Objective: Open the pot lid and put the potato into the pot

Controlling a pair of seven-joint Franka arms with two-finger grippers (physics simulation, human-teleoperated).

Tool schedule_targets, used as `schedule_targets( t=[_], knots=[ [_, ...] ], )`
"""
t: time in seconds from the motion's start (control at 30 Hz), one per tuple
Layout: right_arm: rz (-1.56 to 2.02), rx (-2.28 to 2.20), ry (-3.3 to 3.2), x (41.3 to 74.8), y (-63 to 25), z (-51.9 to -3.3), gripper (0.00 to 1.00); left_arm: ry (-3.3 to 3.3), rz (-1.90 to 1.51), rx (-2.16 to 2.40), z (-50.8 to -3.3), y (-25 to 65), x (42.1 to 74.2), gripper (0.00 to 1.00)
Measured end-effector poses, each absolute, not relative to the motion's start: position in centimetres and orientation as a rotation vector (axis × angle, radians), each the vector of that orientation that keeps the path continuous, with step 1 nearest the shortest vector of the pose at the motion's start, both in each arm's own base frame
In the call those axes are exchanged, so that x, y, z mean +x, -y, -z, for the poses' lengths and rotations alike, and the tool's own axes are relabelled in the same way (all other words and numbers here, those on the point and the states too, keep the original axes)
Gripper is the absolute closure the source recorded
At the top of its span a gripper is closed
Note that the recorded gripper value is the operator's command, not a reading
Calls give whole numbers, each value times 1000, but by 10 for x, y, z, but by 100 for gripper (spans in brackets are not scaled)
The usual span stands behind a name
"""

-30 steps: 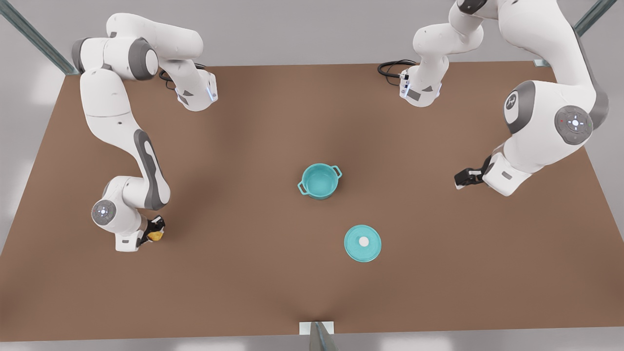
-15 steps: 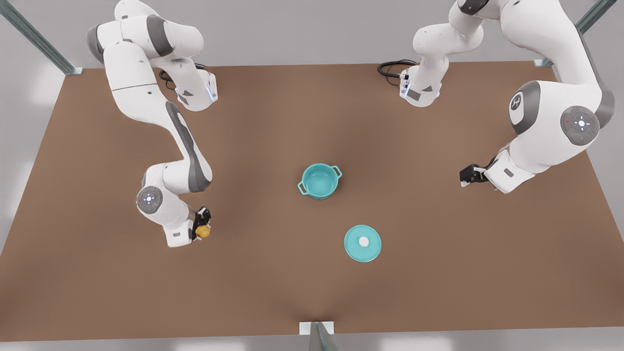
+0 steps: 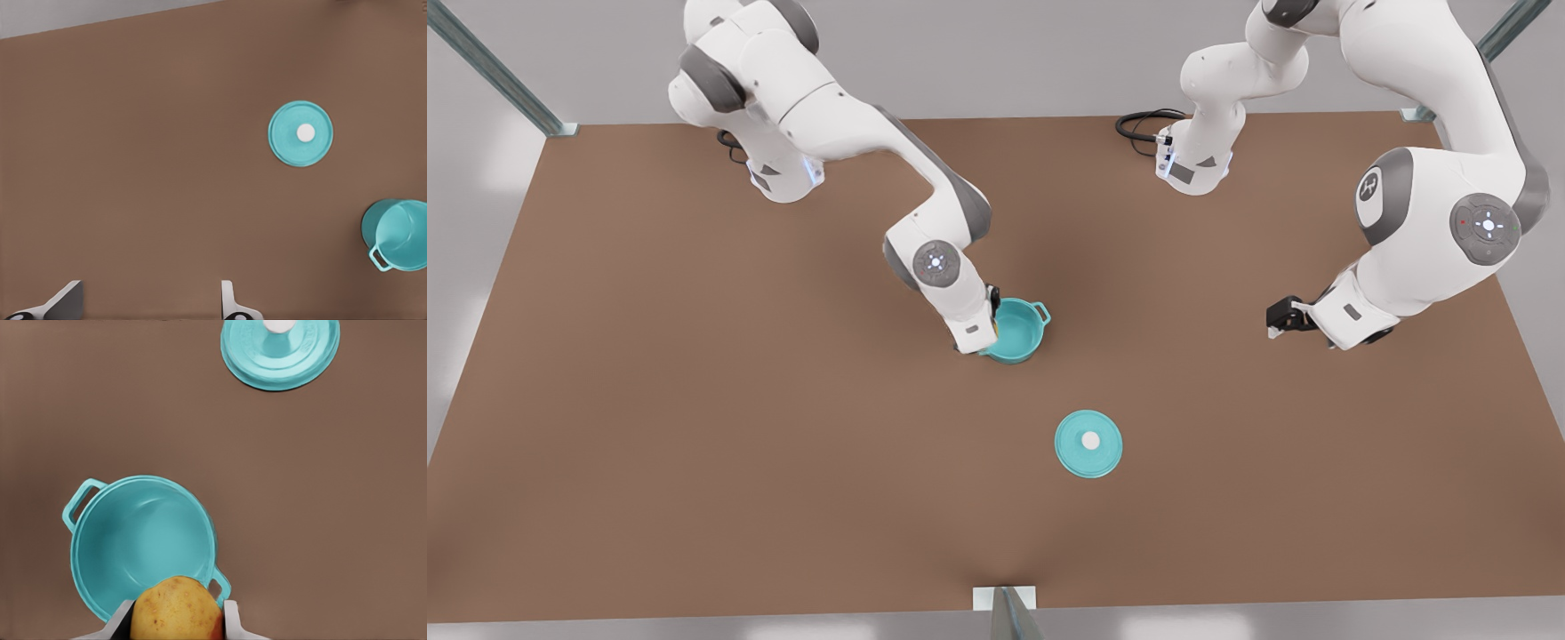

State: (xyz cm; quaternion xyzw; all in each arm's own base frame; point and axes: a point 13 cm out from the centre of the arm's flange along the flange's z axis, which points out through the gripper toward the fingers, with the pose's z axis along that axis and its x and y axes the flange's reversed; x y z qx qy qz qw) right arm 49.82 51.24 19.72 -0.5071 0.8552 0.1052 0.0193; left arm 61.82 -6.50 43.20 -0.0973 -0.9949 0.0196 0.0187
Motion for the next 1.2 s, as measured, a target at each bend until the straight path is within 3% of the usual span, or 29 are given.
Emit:
schedule_targets(
  t=[0.17, 0.37, 0.6, 0.63, 0.67, 0.87, 0.9, 0.93, 1.0, 1.03, 1.1, 1.2],
  knots=[
    [-342, -1440, -2744, 491, -532, -192, 43, 3084, -62, -320, -430, 64, 619, 0],
    [-334, -1303, -2862, 497, -545, -140, 43, 3081, -71, -334, -429, 64, 619, 0],
    [-332, -1251, -2919, 463, -574, -124, 43, 3079, -83, -349, -429, 66, 618, 0],
    [-332, -1236, -2927, 462, -575, -123, 38, 3078, -88, -350, -430, 66, 618, 0],
    [-331, -1221, -2934, 462, -575, -123, 0, 3078, -91, -353, -430, 67, 618, 0],
    [-314, -1112, -2961, 476, -567, -134, 0, 3073, -97, -359, -429, 68, 617, 0],
    [-280, -1041, -2952, 505, -546, -154, 0, 3074, -98, -348, -429, 63, 618, 0],
    [-231, -920, -2954, 554, -497, -184, 0, 3075, -98, -340, -428, 59, 618, 0],
    [-174, -615, -2977, 652, -346, -257, 0, 3074, -99, -338, -428, 57, 618, 0],
    [-164, -474, -3002, 677, -267, -289, 2, 3073, -99, -340, -428, 58, 618, 0],
    [-129, -281, -3070, 680, -138, -330, 1, 3072, -99, -344, -427, 59, 618, 0],
    [-123, -219, -3211, 616, -64, -332, 0, 3071, -99, -348, -427, 59, 618, 0]
  ],
)
